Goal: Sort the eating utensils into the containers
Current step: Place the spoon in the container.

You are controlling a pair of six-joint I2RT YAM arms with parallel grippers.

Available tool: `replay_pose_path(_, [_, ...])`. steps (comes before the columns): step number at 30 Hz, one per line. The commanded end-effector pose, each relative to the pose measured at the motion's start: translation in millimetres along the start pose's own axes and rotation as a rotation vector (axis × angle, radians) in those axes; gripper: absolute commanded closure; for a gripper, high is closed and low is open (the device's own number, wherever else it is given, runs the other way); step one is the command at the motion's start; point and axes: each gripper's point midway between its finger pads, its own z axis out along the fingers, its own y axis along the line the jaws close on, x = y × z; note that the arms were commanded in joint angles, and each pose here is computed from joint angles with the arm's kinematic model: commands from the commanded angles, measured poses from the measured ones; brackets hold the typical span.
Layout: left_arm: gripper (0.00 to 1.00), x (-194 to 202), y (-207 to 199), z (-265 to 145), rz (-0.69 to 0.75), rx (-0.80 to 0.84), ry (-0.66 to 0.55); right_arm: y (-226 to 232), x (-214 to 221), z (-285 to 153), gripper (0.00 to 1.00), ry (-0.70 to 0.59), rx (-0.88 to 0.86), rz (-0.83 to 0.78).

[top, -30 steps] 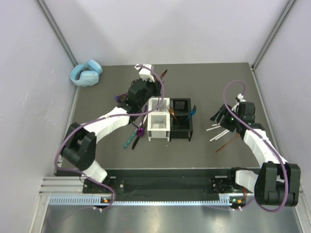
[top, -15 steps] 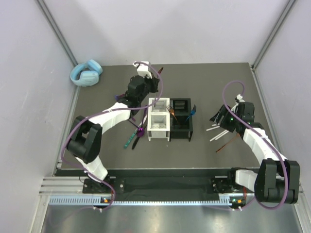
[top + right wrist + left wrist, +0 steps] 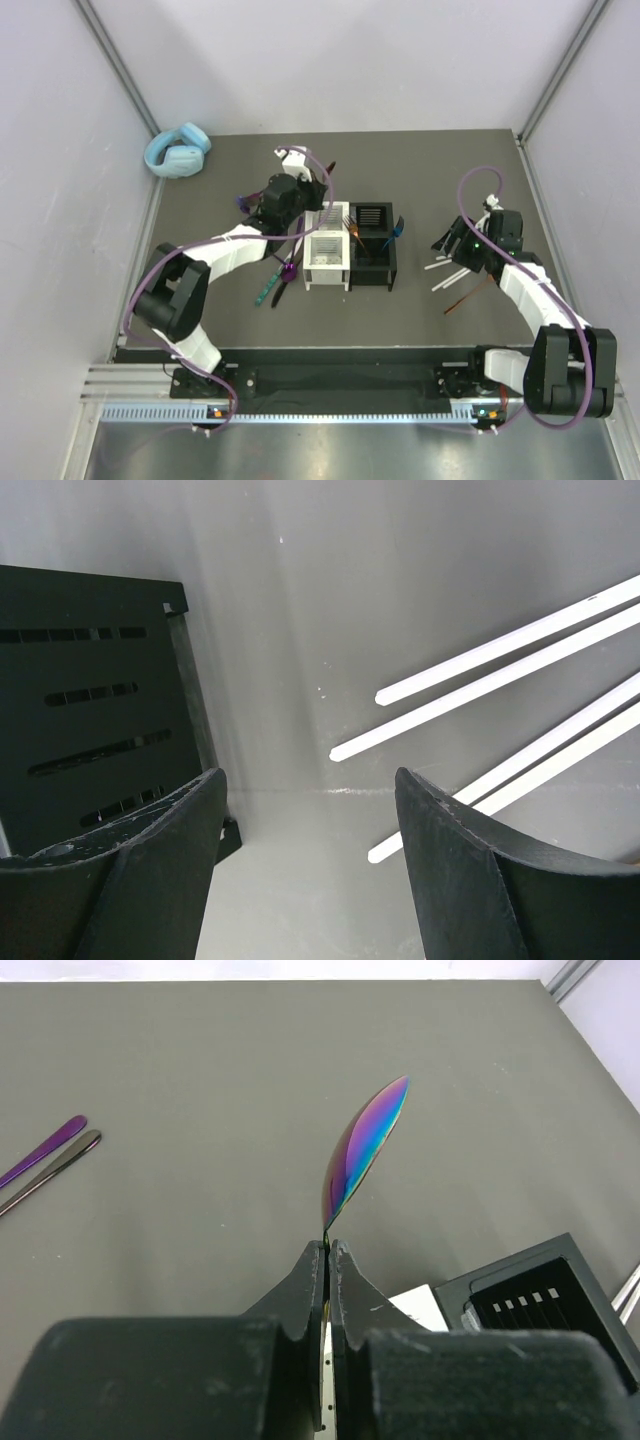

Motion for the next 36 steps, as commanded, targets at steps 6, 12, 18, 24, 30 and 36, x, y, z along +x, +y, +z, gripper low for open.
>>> replay_pose_path(6, [0.92,-22.8,-25.8,-18.5,-0.026,0.068,-0.068,13.2,-20.3,-3.3,0.31,-0.059,-0.043,-0.031])
replay_pose_path(12, [0.87,-15.4,-22.5,-27.0,-0.031,0.059,-0.048,14.1,-21.6,-2.9,0.31,-0.059,-0.045,-0.028])
replay_pose_path(18, [0.79,-5.4,-19.4,-35.3,-0.028,0.051,-0.024,14.6,-22.5,-3.0,0.31,-0.060,-0.046,-0.029])
replay_pose_path(24, [0.76,-4.8,-15.3,-40.4,-0.019,0.036,-0.024,13.2,-21.3,-2.4,0.31,-0.059,-0.042,-0.026])
replay_pose_path(30, [0.76,-9.1,-13.9,-42.6,-0.014,0.026,-0.038,13.1,-20.9,-3.0,0.31,-0.063,-0.042,-0.026])
replay_pose_path(36, [0.76,-13.0,-12.9,-44.8,-0.014,0.017,-0.048,13.3,-20.9,-4.2,0.31,-0.067,-0.044,-0.030])
